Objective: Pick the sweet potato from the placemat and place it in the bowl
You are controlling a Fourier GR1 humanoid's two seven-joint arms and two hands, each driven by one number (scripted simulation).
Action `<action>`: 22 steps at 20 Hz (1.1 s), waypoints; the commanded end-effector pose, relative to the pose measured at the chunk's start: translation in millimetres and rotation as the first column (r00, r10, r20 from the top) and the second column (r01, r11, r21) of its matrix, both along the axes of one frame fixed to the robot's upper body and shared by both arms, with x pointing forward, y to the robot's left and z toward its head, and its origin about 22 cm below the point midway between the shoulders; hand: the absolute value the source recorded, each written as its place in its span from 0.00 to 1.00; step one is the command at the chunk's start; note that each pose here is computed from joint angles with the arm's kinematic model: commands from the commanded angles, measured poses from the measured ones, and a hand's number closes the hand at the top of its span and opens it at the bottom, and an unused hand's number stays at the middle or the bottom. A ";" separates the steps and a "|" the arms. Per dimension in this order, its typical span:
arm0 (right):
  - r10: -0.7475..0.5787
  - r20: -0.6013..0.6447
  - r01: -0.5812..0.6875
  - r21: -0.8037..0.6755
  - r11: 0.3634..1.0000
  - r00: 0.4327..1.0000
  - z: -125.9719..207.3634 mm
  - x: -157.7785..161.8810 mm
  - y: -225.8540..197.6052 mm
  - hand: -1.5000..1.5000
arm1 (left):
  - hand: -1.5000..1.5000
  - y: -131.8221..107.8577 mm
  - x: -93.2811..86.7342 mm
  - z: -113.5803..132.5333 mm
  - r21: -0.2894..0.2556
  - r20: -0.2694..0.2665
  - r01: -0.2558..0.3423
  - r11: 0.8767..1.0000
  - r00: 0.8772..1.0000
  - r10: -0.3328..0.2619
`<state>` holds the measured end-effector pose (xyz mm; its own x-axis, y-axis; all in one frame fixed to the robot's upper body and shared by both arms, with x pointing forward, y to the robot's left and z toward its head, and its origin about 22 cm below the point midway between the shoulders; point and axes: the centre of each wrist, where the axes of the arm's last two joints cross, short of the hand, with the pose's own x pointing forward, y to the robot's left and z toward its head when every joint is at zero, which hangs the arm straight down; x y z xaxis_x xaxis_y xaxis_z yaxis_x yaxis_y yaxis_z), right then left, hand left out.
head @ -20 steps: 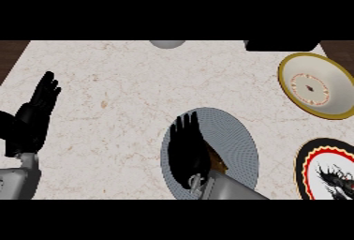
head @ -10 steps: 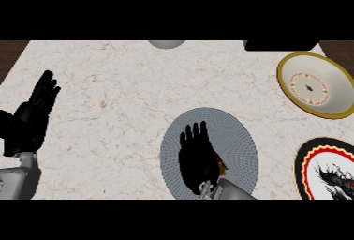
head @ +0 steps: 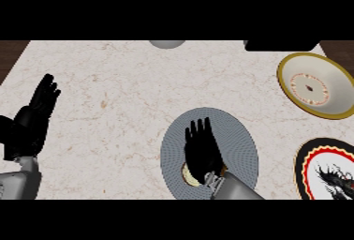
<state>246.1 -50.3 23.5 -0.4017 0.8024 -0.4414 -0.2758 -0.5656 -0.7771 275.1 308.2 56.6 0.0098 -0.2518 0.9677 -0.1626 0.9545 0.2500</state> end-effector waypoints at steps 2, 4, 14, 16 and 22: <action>-0.019 0.005 0.019 -0.024 1.000 1.000 -10.9 18.0 10.2 0.00 | 0.50 -22.0 -16.0 -4.5 -0.015 -0.007 -0.006 1.000 1.000 0.006; -0.045 -0.018 0.045 0.000 0.999 0.999 -12.1 18.5 -1.8 0.00 | 0.50 -5.0 -3.3 -6.6 0.018 0.021 0.002 1.000 1.000 -0.003; 0.056 -0.089 -0.052 0.038 0.998 0.994 -43.1 22.9 -17.7 1.00 | 0.50 -8.5 7.2 -1.7 -0.005 0.007 -0.001 1.000 1.000 0.001; 0.056 -0.091 -0.051 0.048 0.998 0.994 -26.2 26.3 -11.7 1.00 | 0.50 -6.4 -1.6 0.9 -0.009 -0.007 -0.009 1.000 1.000 0.009; 0.100 0.103 -0.108 0.077 0.991 0.990 -15.4 37.7 -4.0 1.00 | 0.50 3.7 -0.3 -1.0 -0.008 -0.002 0.001 1.000 1.000 -0.001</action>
